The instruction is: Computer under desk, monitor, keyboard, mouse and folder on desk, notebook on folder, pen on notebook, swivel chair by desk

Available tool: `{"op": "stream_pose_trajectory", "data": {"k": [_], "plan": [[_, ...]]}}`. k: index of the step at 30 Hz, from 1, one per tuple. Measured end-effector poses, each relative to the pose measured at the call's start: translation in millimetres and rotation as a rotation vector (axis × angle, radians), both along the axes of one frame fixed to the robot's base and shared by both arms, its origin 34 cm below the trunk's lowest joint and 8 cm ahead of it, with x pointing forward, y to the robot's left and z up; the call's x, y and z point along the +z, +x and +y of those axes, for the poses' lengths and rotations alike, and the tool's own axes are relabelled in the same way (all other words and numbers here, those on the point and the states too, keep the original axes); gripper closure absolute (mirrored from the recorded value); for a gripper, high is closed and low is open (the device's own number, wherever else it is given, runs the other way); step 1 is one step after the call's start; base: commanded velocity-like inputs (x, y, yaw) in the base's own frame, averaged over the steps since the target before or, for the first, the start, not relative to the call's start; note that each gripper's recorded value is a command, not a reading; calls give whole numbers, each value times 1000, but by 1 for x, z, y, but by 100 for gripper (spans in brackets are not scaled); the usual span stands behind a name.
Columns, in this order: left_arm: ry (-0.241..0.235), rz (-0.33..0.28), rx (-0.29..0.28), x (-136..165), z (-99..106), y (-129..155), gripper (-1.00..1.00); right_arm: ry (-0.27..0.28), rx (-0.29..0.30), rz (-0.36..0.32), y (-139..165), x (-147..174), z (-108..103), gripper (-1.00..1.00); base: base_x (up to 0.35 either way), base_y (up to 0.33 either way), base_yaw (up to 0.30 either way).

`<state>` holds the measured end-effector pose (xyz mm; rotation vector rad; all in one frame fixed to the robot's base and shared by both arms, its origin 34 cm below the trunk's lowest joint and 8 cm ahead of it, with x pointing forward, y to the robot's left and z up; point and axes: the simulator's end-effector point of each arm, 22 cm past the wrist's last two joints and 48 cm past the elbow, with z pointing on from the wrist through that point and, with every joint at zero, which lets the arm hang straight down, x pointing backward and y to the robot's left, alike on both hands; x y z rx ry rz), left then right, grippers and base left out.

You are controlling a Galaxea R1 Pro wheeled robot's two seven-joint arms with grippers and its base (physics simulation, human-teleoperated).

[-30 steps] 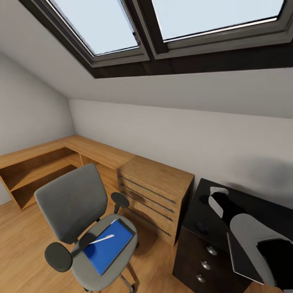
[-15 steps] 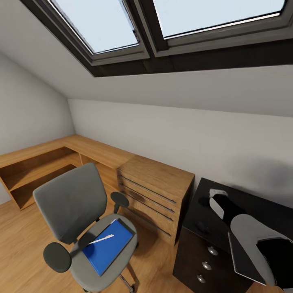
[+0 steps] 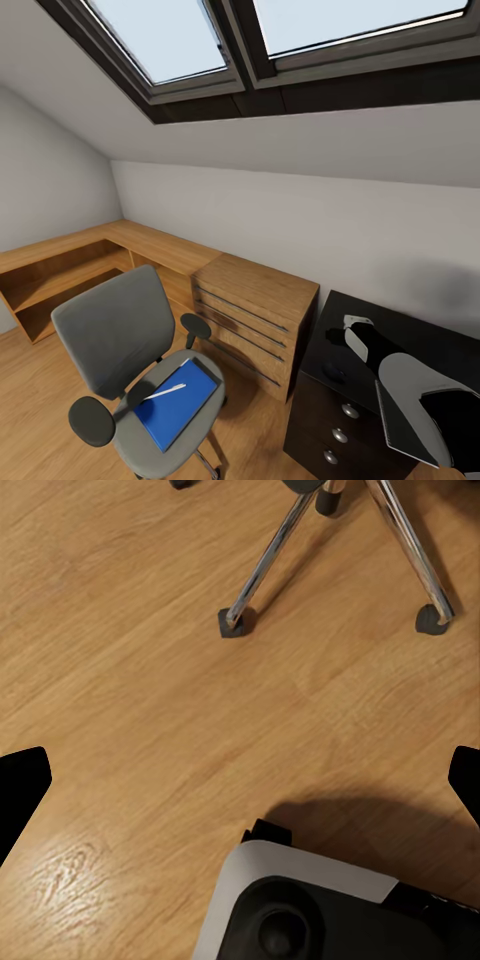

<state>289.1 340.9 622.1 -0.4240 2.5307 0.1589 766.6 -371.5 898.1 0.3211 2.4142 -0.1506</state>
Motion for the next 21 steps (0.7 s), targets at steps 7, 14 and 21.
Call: {"op": "stream_pose_trajectory", "data": {"k": [7, 14, 21], "plan": [[0, 0, 0, -7, 0, 2, -100, 7, 3, 0, 2, -8, -1, -100, 0, 0, 0], [0, 0, 1, -14, 0, 4, -100, 22, 7, 6, 1, -18, -5, -100, 0, 0, 0], [0, -1, 2, -22, 0, 6, -100, 46, 3, 5, 1, -27, -5, -100, 0, 0, 0]]}}
